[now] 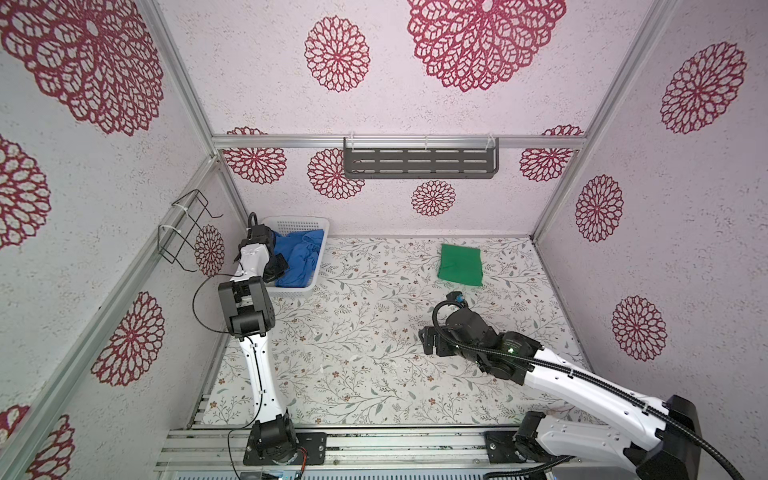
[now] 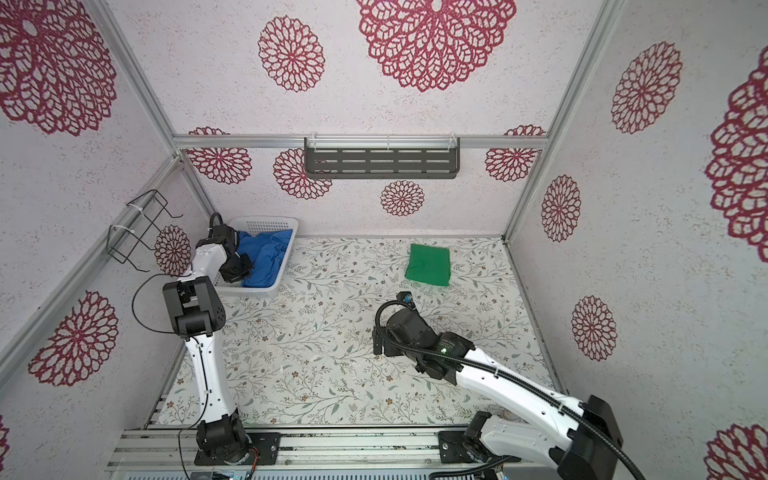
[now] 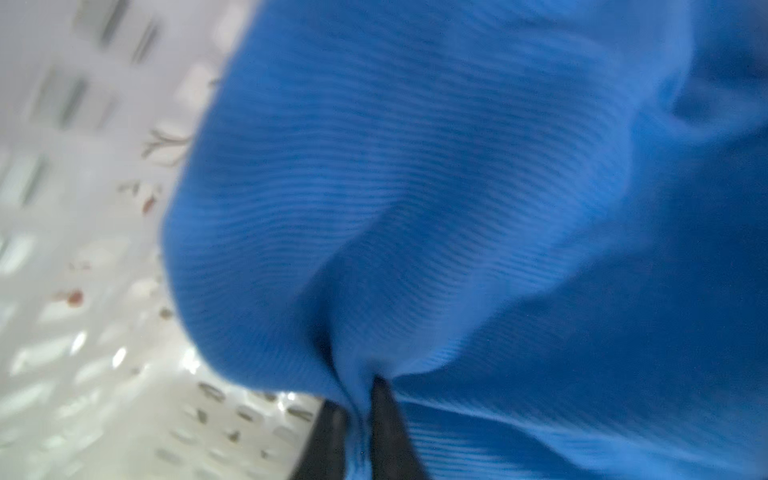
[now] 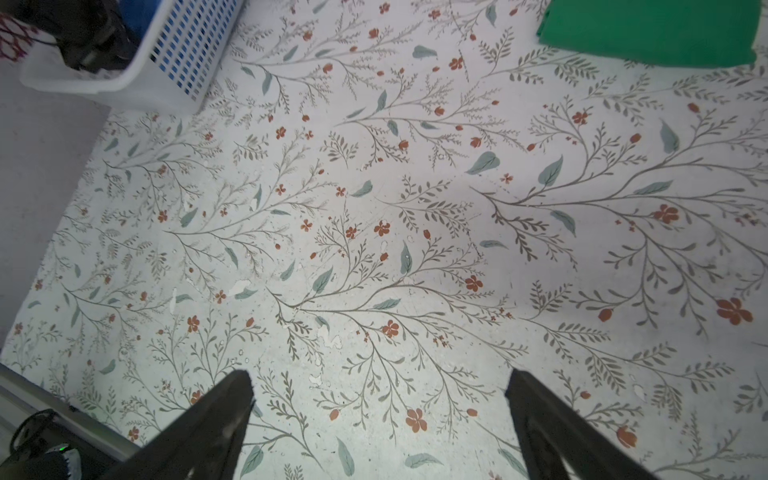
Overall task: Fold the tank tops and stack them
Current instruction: 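Grasp the blue tank top in the basket with the left gripper, then lift the blue tank top out and drop it mid-table with the left gripper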
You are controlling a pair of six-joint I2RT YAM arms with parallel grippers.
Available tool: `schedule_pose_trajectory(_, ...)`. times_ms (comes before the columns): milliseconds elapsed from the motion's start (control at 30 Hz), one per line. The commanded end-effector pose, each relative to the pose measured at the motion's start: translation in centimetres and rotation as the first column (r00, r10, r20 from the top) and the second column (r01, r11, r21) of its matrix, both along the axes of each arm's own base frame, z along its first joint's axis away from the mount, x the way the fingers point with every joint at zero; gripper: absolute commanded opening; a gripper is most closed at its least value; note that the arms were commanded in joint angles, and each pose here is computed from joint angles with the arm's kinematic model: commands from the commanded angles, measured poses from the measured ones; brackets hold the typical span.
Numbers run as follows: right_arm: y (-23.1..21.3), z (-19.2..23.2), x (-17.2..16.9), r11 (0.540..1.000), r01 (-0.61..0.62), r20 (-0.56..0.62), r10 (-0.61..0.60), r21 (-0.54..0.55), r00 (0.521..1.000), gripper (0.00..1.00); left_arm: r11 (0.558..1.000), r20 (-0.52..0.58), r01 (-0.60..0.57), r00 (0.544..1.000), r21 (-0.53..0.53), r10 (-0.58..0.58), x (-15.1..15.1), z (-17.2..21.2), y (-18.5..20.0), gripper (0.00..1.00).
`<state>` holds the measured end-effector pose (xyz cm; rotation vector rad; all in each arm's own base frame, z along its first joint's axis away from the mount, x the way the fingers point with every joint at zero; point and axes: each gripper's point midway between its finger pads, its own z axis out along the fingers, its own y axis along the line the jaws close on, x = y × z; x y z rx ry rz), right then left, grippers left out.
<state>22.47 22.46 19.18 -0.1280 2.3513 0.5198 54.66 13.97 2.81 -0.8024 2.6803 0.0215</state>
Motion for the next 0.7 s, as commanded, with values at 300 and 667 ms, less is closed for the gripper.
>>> schedule_pose_trajectory(300,-2.9,1.5,1.2,0.917,0.05,0.109,-0.101,0.396,0.989,0.99,0.995,0.308,0.09,0.946,0.039,-0.098,-3.4,20.2,-3.2,0.0)
schedule_pose_trajectory(667,0.7,2.7,4.4,0.98,-0.135,0.167,0.109,0.149,0.98,0.98,0.953,0.57,0.204,0.765,0.226,-0.299,-13.9,39.5,-13.8,0.0)
